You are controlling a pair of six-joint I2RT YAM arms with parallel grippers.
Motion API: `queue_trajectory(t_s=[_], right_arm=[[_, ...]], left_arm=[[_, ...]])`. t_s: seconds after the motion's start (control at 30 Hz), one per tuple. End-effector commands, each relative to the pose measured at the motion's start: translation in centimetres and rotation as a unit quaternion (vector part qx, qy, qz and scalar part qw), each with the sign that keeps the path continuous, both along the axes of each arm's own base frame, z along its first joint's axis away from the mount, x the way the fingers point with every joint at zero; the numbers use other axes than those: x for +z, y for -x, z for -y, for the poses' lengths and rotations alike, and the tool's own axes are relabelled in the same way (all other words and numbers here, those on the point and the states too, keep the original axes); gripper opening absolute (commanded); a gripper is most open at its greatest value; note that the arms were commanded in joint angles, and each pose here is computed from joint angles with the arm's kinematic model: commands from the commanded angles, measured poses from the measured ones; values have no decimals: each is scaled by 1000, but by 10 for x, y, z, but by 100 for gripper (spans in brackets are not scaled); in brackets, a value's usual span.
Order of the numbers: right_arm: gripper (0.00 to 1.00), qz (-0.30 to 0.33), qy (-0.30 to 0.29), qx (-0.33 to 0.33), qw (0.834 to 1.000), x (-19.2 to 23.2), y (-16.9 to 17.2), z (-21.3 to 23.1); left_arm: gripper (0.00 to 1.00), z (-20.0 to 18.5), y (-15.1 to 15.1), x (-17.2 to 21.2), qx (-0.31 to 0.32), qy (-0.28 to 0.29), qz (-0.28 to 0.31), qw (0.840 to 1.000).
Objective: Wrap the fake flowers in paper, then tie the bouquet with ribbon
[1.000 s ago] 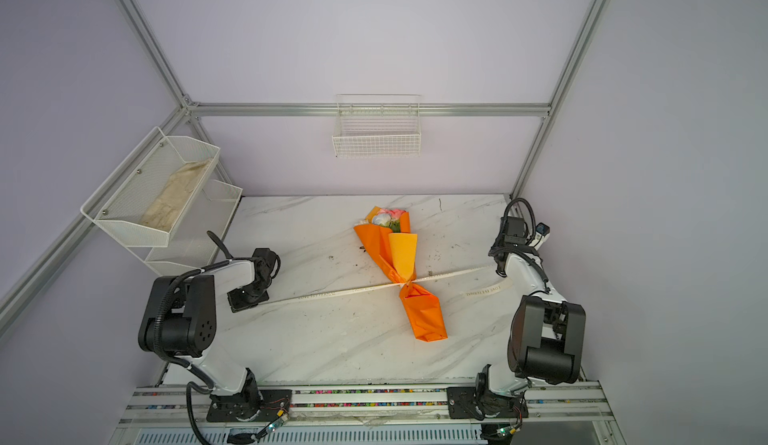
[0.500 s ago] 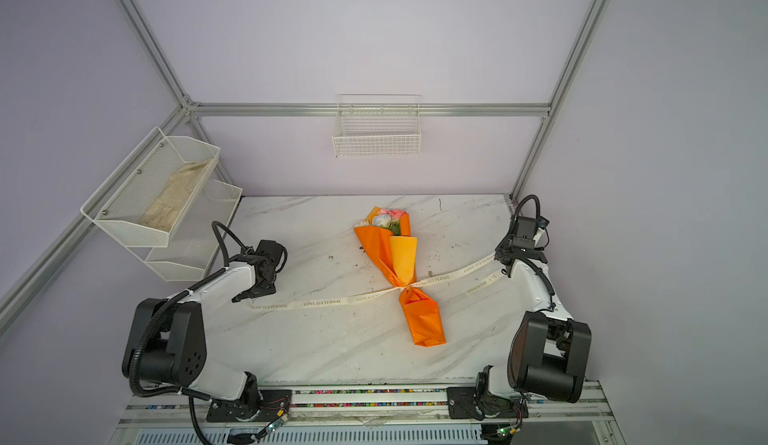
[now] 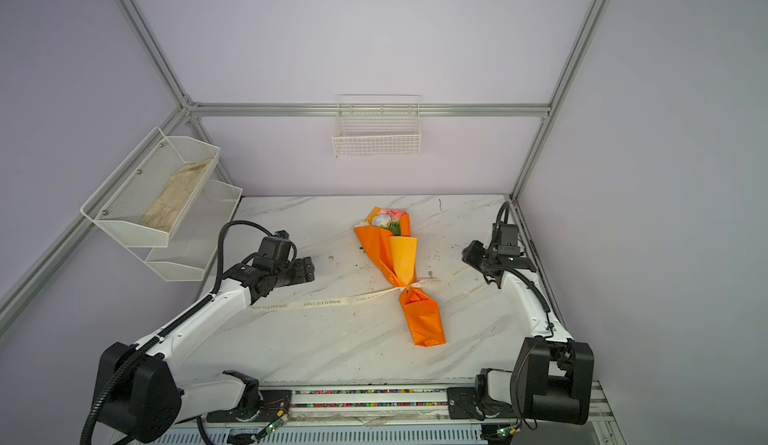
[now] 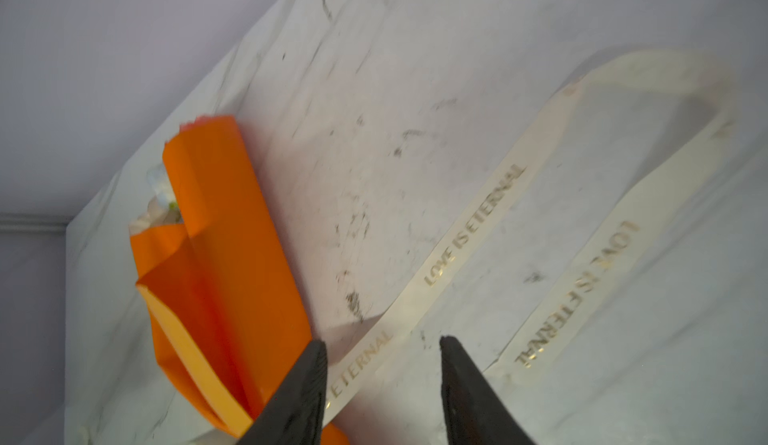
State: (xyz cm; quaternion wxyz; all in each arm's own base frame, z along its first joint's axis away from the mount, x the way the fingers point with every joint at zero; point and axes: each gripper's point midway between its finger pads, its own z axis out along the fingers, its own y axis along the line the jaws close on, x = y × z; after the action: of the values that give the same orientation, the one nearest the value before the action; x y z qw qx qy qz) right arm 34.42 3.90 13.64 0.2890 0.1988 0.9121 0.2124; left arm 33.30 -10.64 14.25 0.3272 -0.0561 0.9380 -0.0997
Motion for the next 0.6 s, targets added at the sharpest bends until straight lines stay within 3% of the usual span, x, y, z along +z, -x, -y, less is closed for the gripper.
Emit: queue_trajectory(t_s=[0.0, 0.1, 0.27, 0.43, 0.57], right_arm=[[47, -69, -66, 51, 994, -30, 49, -38], [46, -94, -110, 89, 985, -49, 66, -63], [46, -113, -155, 166, 967, -60, 81, -113], [46, -81, -211, 197, 954, -43, 72, -157], [46, -58, -222, 213, 950, -31, 67, -180]], left_arm=[[91, 49, -4, 6, -106, 69, 32, 992], [90, 67, -4, 2, -151, 65, 23, 986], [91, 71, -7, -1, -161, 50, 19, 985], [92, 75, -7, -2, -160, 60, 10, 985], [92, 80, -3, -9, -151, 78, -8, 985]])
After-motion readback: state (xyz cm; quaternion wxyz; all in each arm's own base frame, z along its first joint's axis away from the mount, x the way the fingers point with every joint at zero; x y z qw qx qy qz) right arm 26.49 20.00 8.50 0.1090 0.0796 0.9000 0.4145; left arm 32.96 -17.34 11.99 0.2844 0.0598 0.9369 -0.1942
